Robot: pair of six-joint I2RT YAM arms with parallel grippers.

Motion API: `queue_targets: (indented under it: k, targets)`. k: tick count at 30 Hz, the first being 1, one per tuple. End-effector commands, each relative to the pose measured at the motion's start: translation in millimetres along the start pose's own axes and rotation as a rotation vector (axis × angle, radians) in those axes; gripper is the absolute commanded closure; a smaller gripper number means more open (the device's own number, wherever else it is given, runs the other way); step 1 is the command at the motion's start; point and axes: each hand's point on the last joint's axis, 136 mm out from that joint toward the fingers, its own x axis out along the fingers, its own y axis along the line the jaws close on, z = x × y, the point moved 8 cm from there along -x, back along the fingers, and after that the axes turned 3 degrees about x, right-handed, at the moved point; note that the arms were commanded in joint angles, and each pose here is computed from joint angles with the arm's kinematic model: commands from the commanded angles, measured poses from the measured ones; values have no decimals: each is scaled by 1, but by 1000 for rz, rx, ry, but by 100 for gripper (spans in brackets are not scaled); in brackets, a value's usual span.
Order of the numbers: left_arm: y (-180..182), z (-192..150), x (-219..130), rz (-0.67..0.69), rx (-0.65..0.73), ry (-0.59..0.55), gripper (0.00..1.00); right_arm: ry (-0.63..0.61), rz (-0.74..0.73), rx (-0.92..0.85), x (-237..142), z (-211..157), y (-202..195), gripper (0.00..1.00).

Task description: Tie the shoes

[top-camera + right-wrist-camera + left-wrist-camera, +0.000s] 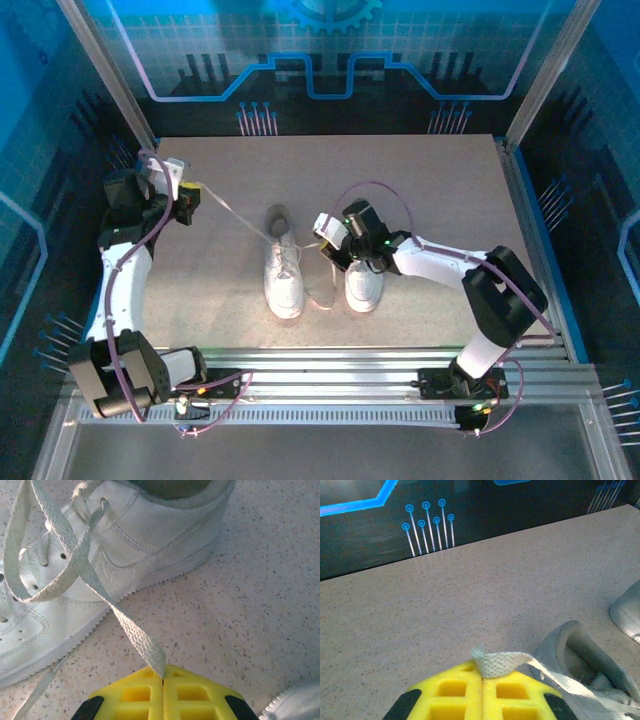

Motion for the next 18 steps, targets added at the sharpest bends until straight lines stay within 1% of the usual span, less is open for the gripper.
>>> queue_targets:
  k: [1, 4, 7, 13, 18]
  targets:
    - [13, 6, -6, 54, -36, 3, 100, 36, -28, 40, -10, -8, -5, 100]
    - [25, 3, -12, 114, -69, 14, 100, 48, -56, 60, -16, -7, -10, 100]
    - [39, -1, -22, 204, -115, 37, 100, 55, -70, 70, -22, -3, -15, 100]
    - [61, -21, -42, 393, -238, 90, 100, 81, -87, 70, -26, 3, -22, 100]
    - [65, -34, -46, 459, -270, 135, 100, 78, -79, 59, -25, 6, -23, 100]
